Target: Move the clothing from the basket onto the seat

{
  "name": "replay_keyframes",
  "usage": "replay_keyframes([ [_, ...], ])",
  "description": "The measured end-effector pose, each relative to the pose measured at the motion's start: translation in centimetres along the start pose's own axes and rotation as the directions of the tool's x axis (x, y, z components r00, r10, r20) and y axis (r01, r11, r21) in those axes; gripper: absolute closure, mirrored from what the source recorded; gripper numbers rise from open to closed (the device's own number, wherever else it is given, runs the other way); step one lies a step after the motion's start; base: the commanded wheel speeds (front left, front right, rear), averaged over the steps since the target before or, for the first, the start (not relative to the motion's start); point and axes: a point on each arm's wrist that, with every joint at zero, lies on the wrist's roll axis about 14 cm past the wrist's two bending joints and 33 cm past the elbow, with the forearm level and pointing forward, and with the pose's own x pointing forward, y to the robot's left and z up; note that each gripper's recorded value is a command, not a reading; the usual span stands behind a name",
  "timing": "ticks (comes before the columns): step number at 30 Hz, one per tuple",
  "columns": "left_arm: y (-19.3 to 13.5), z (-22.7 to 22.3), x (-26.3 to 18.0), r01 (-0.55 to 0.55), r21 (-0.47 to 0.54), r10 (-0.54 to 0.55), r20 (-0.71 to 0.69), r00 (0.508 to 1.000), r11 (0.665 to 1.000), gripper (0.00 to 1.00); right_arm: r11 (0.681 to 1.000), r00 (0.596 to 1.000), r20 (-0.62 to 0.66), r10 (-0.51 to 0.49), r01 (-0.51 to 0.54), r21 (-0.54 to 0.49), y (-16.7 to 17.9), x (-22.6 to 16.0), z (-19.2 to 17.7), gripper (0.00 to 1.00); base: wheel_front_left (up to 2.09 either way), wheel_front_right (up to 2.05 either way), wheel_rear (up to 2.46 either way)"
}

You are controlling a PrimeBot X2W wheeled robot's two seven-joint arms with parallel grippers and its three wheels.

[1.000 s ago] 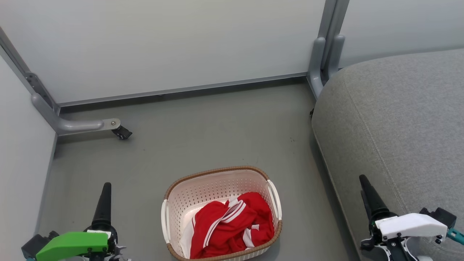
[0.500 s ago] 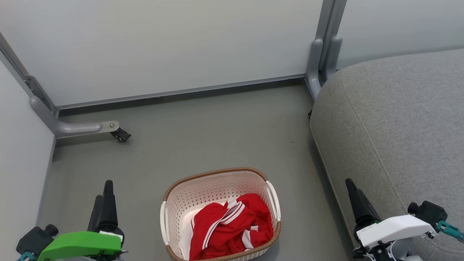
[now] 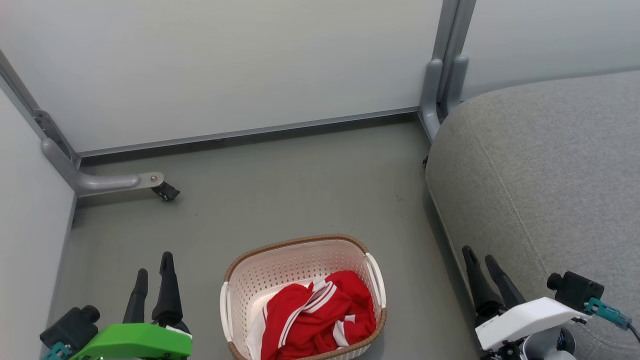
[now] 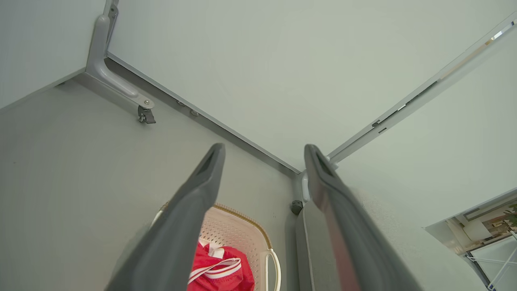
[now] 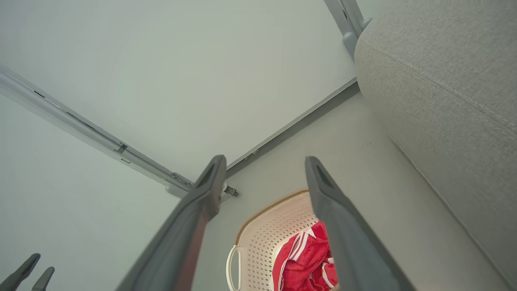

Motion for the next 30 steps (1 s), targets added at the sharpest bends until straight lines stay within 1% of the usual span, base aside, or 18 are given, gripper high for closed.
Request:
replay_keyframes([
  [6,-0.4,0.2,0.1,0.011,0.073,-0.012,0.015,1.000,0.997,0.00,0.997,1.000,0.008,0.024,-0.023,-0.078,0.7,0.0,0.1,0.00,0.00,0.00,0.00],
  [12,-0.8,0.3,-0.1,0.021,0.140,-0.025,0.027,0.999,0.990,0.00,0.986,0.999,0.011,0.053,-0.050,-0.156,1.4,0.0,0.0,0.00,0.00,0.00,0.00],
  [15,-1.4,0.3,-0.1,0.040,0.193,-0.047,0.033,0.998,0.980,0.00,0.979,0.997,0.016,0.069,-0.065,-0.192,1.8,0.0,0.2,0.00,0.00,0.00,0.00],
  [21,-1.8,0.4,-0.3,0.054,0.257,-0.066,0.042,0.997,0.965,0.00,0.964,0.995,0.023,0.096,-0.087,-0.253,2.6,-0.1,0.3,0.00,0.00,0.00,0.00],
  [30,-2.1,0.2,-0.8,0.064,0.344,-0.085,0.048,0.995,0.937,0.00,0.939,0.993,0.035,0.112,-0.094,-0.331,2.8,-0.4,0.5,0.00,0.00,0.00,0.00],
])
